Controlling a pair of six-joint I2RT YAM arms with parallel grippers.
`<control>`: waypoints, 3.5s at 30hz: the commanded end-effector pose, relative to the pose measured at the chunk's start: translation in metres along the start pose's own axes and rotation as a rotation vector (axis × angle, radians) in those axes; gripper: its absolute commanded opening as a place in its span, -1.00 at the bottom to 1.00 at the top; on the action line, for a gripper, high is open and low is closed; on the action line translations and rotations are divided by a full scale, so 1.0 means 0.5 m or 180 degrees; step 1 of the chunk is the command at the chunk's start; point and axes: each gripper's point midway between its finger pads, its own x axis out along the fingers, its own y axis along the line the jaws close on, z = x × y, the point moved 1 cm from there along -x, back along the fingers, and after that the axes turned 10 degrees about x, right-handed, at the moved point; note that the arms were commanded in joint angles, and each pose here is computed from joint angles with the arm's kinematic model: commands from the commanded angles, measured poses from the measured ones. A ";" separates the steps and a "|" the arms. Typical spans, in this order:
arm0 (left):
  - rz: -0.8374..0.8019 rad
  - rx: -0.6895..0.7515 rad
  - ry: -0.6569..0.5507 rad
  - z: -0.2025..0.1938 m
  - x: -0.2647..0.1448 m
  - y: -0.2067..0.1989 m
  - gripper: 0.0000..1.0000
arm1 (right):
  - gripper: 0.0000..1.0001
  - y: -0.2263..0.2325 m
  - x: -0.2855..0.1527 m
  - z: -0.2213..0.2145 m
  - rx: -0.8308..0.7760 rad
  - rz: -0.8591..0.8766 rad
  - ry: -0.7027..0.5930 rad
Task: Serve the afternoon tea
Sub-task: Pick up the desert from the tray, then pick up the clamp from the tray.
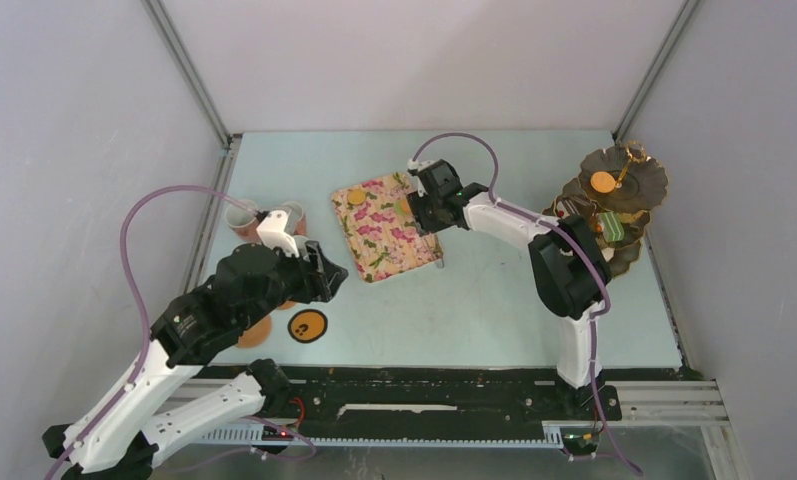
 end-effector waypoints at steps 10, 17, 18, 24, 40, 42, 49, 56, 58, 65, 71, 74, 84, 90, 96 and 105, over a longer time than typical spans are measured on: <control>0.0023 -0.0106 -0.0079 0.004 0.004 0.013 0.36 | 0.07 0.004 0.056 0.071 -0.0113 0.0017 -0.0419; 0.0001 -0.0174 -0.0075 -0.004 0.008 0.014 0.35 | 0.10 -0.001 0.071 0.084 -0.0174 -0.0049 -0.0444; -0.0005 -0.0181 -0.0075 -0.005 0.008 0.013 0.35 | 0.13 -0.002 0.071 0.086 -0.0177 -0.0068 -0.0435; -0.0016 -0.0213 -0.0109 0.001 0.007 0.013 0.35 | 0.25 -0.008 0.081 0.061 -0.0198 -0.0147 -0.0274; -0.0071 -0.0328 -0.0153 0.001 0.003 0.008 0.34 | 0.21 0.037 0.045 0.032 -0.0266 -0.0108 -0.0342; -0.0085 -0.0338 -0.0153 -0.001 0.002 0.007 0.34 | 0.16 0.039 0.039 0.026 -0.0202 -0.0087 -0.0304; -0.0138 -0.0358 -0.0140 -0.004 0.005 0.001 0.34 | 0.26 0.024 0.054 -0.012 -0.0176 -0.0132 -0.0177; -0.0141 -0.0372 -0.0127 -0.008 0.002 0.002 0.33 | 0.23 0.020 0.084 -0.027 -0.0173 -0.0151 -0.0105; -0.0141 -0.0385 -0.0128 -0.008 0.001 0.002 0.33 | 0.18 0.016 0.087 -0.024 -0.0140 -0.0205 -0.0076; -0.0145 -0.0433 -0.0155 -0.010 0.000 0.003 0.33 | 0.15 0.010 0.103 -0.022 -0.0197 -0.0395 0.0023; -0.0139 -0.0479 -0.0181 -0.014 -0.006 0.006 0.32 | -0.28 -0.002 0.106 -0.018 -0.0161 -0.0497 0.0040; -0.0120 -0.0502 -0.0202 -0.015 -0.011 0.010 0.32 | -0.53 -0.007 0.106 -0.019 -0.0149 -0.0516 0.0090; -0.0145 -0.0504 -0.0248 -0.004 -0.007 0.005 0.32 | -1.00 0.035 0.021 0.055 -0.0278 -0.0327 -0.0021; -0.0156 -0.0477 -0.0309 0.008 -0.010 0.004 0.32 | -1.00 0.054 -0.029 0.053 0.0008 0.0064 0.0262; -0.0184 -0.0427 -0.0351 0.021 -0.016 0.000 0.32 | -1.00 0.078 -0.123 0.064 0.0366 0.0483 0.0392; -0.0411 -0.0189 -0.0415 0.057 -0.019 -0.029 0.33 | -1.00 0.085 -0.499 0.084 0.0474 0.0856 -0.0032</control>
